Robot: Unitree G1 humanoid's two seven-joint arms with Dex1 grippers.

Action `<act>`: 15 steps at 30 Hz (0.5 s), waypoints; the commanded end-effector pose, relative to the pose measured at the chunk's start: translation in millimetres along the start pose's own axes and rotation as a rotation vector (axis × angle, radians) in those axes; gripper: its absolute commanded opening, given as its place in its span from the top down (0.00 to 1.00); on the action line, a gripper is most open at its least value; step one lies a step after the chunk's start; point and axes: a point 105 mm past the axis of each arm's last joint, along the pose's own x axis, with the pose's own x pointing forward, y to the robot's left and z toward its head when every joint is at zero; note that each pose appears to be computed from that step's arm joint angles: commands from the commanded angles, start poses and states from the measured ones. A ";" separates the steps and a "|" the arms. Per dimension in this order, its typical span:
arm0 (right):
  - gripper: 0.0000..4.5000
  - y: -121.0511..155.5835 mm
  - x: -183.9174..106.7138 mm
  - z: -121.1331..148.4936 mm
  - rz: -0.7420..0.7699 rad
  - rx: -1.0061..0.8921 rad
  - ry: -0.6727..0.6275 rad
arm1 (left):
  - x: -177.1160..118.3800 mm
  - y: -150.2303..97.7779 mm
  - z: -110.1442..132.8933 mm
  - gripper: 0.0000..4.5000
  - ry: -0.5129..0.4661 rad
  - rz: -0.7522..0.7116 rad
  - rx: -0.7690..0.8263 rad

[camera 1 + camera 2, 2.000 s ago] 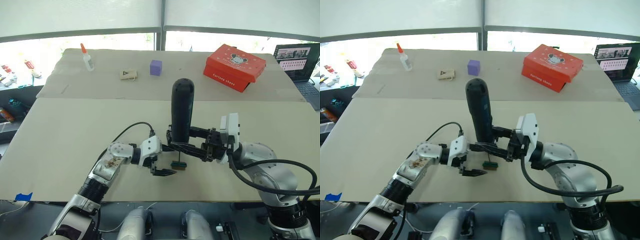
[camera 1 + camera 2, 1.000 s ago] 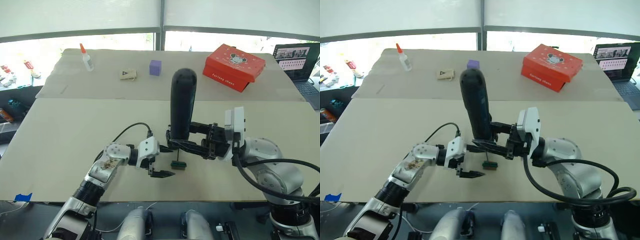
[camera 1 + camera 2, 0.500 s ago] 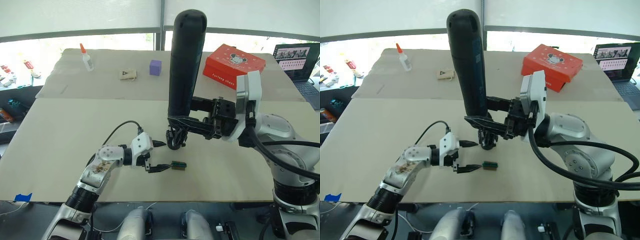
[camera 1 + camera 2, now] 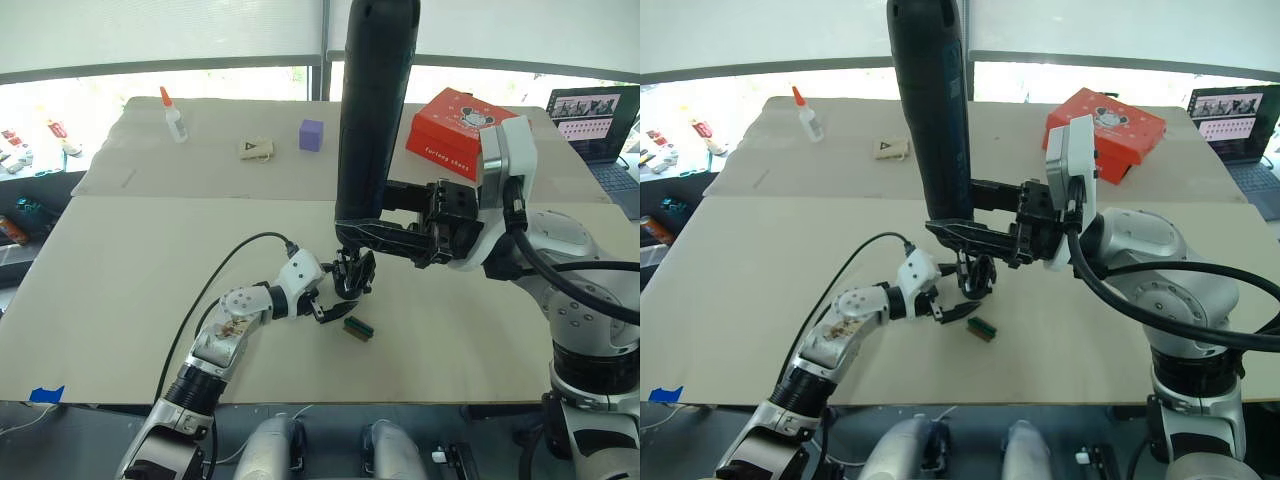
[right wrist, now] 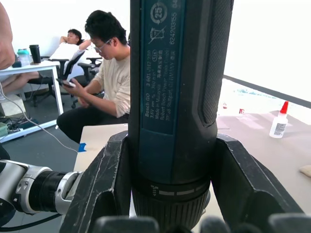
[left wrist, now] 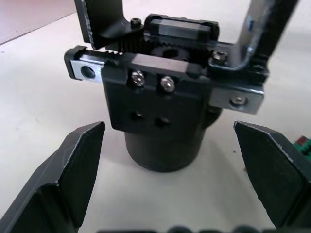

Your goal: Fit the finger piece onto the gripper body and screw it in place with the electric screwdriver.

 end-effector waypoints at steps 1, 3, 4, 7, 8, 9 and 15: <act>0.57 1.5 -4.1 18.0 0.017 -0.050 -0.048 | 3.8 5.0 8.0 0.00 -0.015 0.015 0.050; 0.57 0.5 -5.6 16.9 0.014 -0.049 -0.047 | 9.5 8.8 8.0 0.00 -0.003 0.031 0.050; 0.57 0.3 -6.1 16.5 0.014 -0.049 -0.047 | 12.0 9.3 7.7 0.00 0.002 0.035 0.045; 0.57 0.2 -6.4 16.1 0.014 -0.051 -0.050 | 16.3 8.8 4.6 0.00 0.020 0.038 0.033; 0.57 0.3 -6.2 16.2 0.013 -0.052 -0.051 | 16.9 8.9 4.4 0.00 0.018 0.041 0.024; 0.57 0.5 -5.9 16.8 0.013 -0.054 -0.052 | 17.3 9.0 4.5 0.00 0.012 0.042 0.011; 0.57 2.3 -5.9 18.6 0.011 -0.059 -0.051 | 19.6 6.7 5.9 0.00 -0.018 0.007 -0.060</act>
